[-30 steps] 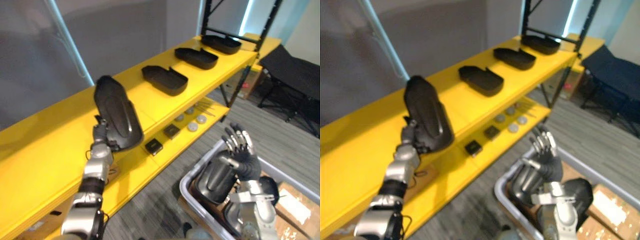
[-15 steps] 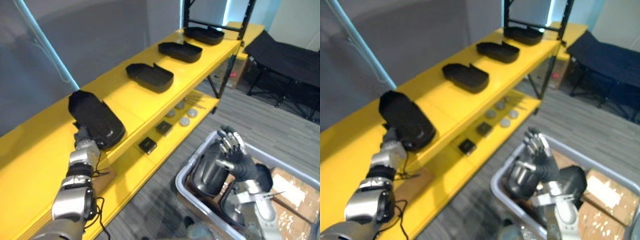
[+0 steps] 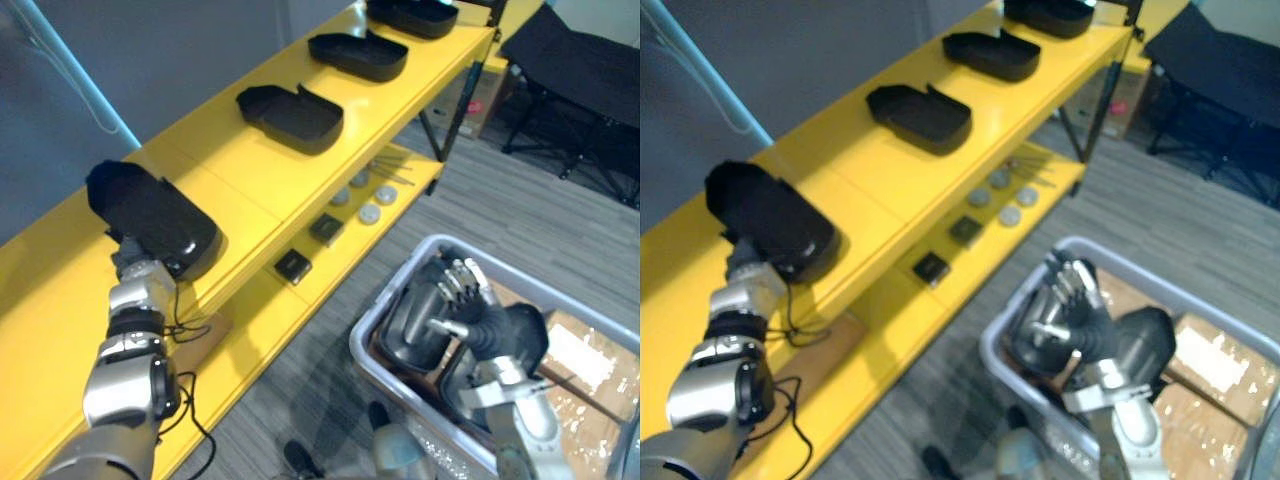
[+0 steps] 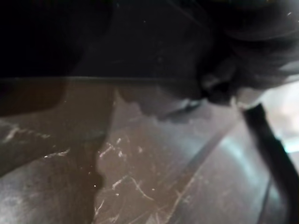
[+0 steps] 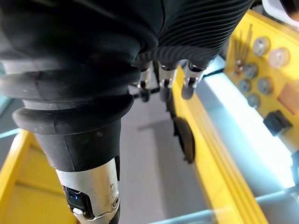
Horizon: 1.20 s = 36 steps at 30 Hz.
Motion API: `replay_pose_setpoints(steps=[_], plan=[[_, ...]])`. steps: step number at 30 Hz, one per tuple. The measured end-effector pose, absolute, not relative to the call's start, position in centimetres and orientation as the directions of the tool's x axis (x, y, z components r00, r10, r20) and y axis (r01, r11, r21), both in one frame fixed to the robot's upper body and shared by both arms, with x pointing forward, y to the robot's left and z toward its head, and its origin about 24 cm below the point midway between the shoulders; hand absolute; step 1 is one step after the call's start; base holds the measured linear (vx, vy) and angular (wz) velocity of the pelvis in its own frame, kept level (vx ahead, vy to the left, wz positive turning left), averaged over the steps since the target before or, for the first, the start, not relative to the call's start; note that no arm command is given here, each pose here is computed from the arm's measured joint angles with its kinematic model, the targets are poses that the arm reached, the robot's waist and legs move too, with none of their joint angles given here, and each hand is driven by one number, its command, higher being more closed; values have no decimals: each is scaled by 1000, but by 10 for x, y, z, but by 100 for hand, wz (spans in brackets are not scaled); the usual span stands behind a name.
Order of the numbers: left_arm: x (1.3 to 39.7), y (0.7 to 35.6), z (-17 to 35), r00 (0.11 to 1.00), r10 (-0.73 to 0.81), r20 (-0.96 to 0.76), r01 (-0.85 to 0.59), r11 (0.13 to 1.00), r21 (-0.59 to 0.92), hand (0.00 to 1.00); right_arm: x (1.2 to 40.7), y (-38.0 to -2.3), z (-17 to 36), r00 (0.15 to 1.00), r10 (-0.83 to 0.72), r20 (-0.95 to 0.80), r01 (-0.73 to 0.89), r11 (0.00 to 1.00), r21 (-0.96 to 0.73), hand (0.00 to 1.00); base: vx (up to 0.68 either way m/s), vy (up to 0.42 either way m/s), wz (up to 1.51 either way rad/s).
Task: Walk over and take plastic housings, then place them on the shelf
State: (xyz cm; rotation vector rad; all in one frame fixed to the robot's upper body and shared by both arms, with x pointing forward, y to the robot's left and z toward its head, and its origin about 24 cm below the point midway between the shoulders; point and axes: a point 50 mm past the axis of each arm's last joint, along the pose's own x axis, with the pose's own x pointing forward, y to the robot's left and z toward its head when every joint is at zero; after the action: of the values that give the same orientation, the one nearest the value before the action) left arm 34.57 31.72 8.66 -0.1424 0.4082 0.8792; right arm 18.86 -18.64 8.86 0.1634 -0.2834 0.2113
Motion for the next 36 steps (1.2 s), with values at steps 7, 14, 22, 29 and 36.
replay_pose_setpoints(steps=[7,14,22,29,36], plan=[[348,328,105,560,738,-376,-786,617,41,0,189,-177,87,932,215,294,-269,950,159,0,0,0,0],[346,339,116,548,758,-354,-803,595,29,0,188,-177,86,936,208,283,-264,948,176,0,25,0,-5],[344,351,131,509,788,-346,-847,530,-37,0,183,-171,80,939,228,257,-281,940,193,0,16,-1,-3],[331,381,165,443,857,-265,-894,442,-66,0,175,-169,73,941,250,228,-297,933,203,0,0,0,0],[320,391,157,344,883,-318,-934,288,-211,0,174,-171,73,941,245,232,-293,936,198,0,-2,-1,-1]])
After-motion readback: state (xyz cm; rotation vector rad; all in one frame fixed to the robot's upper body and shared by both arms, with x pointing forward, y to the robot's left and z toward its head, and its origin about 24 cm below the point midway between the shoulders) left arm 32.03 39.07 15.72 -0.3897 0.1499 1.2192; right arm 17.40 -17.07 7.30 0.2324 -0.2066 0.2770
